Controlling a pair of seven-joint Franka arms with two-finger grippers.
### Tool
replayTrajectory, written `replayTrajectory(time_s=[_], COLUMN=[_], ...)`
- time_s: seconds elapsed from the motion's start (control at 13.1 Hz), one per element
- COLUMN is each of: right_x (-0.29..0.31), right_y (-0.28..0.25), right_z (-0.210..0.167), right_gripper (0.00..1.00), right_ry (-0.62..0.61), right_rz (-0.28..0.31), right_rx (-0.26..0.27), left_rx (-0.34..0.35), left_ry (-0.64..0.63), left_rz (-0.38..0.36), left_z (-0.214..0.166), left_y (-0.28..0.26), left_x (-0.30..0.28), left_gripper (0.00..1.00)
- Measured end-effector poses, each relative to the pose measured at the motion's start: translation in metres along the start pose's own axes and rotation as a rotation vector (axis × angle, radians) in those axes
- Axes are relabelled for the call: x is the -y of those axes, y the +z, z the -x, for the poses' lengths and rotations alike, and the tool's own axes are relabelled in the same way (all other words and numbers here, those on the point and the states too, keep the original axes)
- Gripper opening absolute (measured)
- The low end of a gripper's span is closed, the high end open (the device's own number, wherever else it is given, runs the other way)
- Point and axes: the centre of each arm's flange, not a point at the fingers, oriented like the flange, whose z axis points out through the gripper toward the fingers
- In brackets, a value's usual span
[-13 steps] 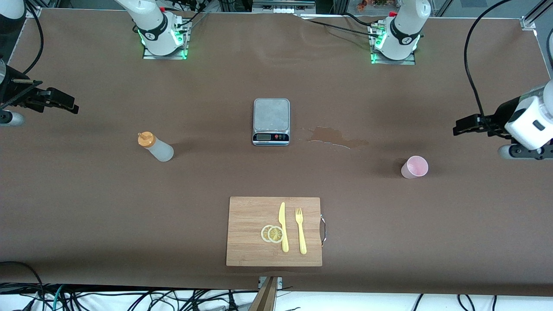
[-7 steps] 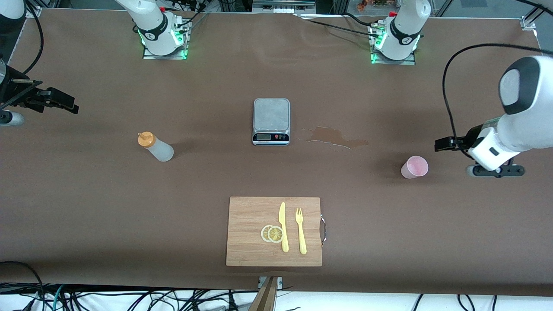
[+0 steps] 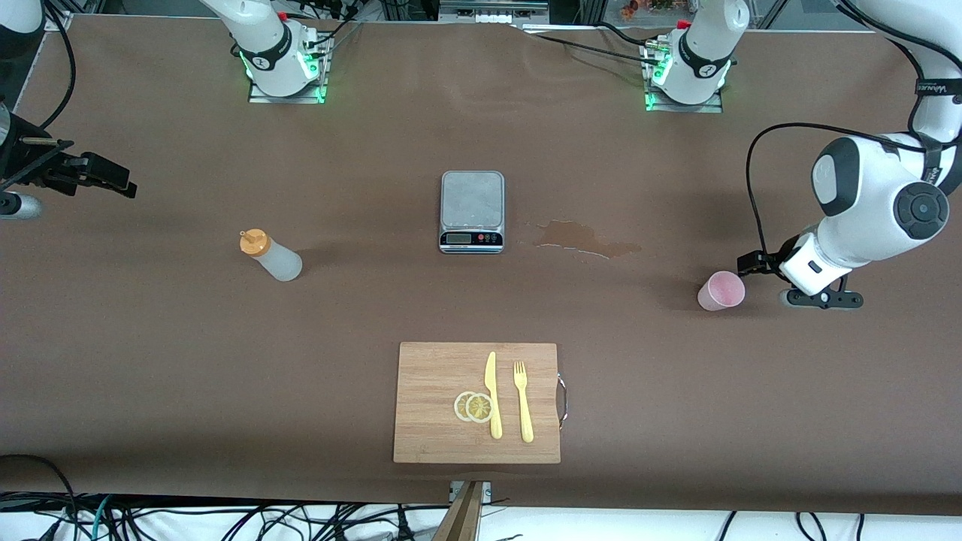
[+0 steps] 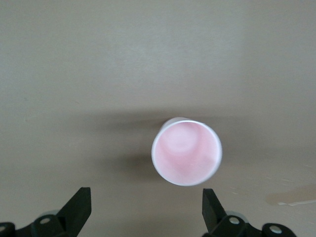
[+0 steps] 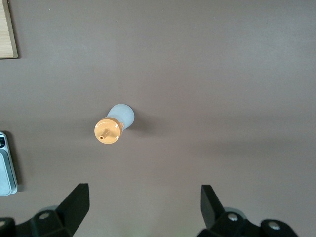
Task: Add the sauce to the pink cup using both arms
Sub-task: 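Reach the left gripper down to the pink cup and grasp it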
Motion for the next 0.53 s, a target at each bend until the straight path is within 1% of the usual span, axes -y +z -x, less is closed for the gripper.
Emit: replayTrajectory(time_s=[0.15, 0.53], right_x=[0.003, 0.010], right_y=[0.000, -0.001], right_z=[0.000, 0.000], right_gripper=[1.00, 1.00], right_ry=[-0.005, -0.017], right_rz=[0.000, 0.001], right_rx=[0.000, -0.002], left_rx=[-0.014, -0.030], left_ry=[0.000, 0.005], left_rz=[-0.002, -0.005], left_z=[0.004, -0.001], left_y=[0.014, 0.039], left_x=[0.005, 0.002], left_gripper=[0.98, 0.98])
